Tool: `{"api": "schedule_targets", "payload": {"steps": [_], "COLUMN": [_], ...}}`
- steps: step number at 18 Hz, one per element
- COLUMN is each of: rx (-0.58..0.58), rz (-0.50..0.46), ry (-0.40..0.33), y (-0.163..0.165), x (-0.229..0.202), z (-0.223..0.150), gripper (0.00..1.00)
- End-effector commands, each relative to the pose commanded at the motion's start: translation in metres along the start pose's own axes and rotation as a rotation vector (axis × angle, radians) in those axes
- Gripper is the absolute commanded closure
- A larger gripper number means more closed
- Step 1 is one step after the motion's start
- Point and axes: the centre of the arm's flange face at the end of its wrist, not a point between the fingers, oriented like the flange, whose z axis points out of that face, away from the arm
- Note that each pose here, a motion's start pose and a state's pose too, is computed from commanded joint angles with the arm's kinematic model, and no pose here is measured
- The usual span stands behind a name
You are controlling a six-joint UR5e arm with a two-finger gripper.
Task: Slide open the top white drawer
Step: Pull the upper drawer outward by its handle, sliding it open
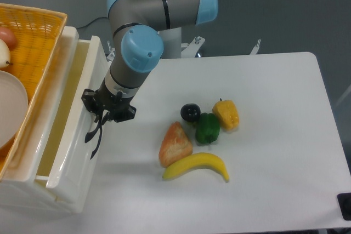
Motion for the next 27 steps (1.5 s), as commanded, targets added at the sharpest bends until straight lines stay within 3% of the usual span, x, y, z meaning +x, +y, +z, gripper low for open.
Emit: {"api": "schedule_targets", "payload": {"steps": [27], "rx": [0.047], "rz": [-0.049], "ry": [0.010], "y": [0.008], "x": [-0.055], "z": [-0.027], "gripper": [0.77]}}
